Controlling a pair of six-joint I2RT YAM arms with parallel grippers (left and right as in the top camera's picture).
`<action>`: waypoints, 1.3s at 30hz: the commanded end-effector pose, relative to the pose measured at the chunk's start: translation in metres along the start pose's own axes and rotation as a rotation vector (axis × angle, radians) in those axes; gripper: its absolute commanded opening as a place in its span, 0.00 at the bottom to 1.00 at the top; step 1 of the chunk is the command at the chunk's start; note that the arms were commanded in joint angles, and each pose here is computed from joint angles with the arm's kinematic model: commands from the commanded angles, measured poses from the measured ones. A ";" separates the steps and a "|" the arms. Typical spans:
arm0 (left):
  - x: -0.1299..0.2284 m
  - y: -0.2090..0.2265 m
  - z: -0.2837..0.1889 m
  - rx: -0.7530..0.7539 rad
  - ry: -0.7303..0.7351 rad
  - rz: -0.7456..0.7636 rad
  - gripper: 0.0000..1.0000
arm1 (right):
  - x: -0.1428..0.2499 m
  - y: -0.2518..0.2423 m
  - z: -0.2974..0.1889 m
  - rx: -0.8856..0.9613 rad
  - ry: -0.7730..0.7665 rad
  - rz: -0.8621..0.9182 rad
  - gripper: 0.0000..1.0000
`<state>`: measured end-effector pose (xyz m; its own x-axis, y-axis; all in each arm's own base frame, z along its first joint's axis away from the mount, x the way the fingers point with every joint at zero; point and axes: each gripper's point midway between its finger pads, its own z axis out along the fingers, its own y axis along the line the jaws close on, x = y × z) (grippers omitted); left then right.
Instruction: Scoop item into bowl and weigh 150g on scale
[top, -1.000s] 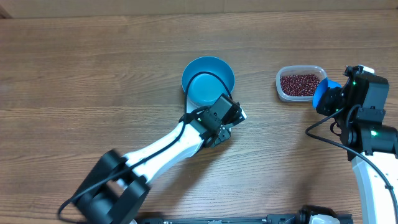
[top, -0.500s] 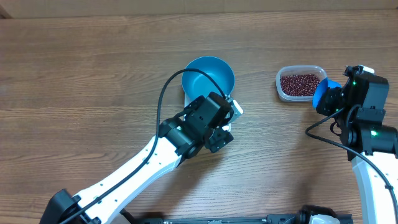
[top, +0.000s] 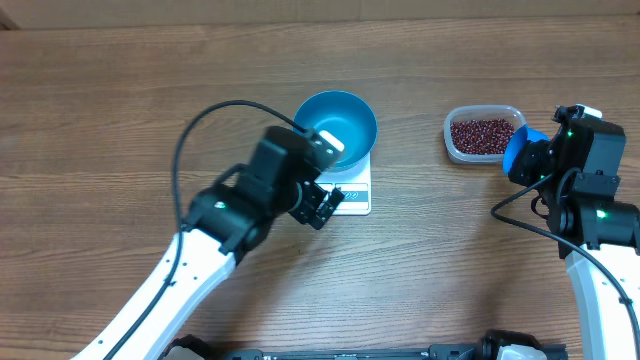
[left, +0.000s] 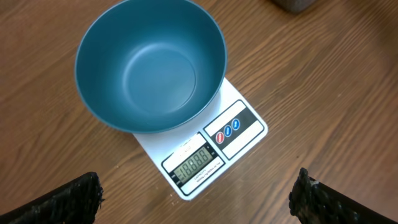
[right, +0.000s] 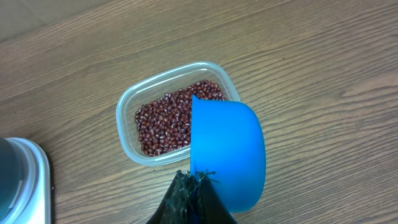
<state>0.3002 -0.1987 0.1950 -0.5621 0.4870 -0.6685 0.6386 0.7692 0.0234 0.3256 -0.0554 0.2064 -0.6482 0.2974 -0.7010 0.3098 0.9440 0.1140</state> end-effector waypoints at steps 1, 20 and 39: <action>0.000 -0.010 -0.013 0.100 -0.023 -0.047 1.00 | -0.016 0.003 -0.008 -0.004 -0.047 -0.003 0.04; 0.005 0.028 -0.064 -0.165 -0.100 -0.040 0.99 | -0.017 0.003 -0.009 -0.005 -0.051 -0.002 0.04; 0.022 0.006 -0.032 -0.037 -0.110 -0.075 0.99 | -0.017 0.003 -0.008 -0.005 -0.050 -0.003 0.04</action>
<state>0.2790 -0.1650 0.2073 -0.5356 0.3910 -0.7485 0.5616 0.8269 0.0301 0.3260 -0.0554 0.2069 -0.6461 0.2978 -0.7027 0.3099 0.9438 0.1150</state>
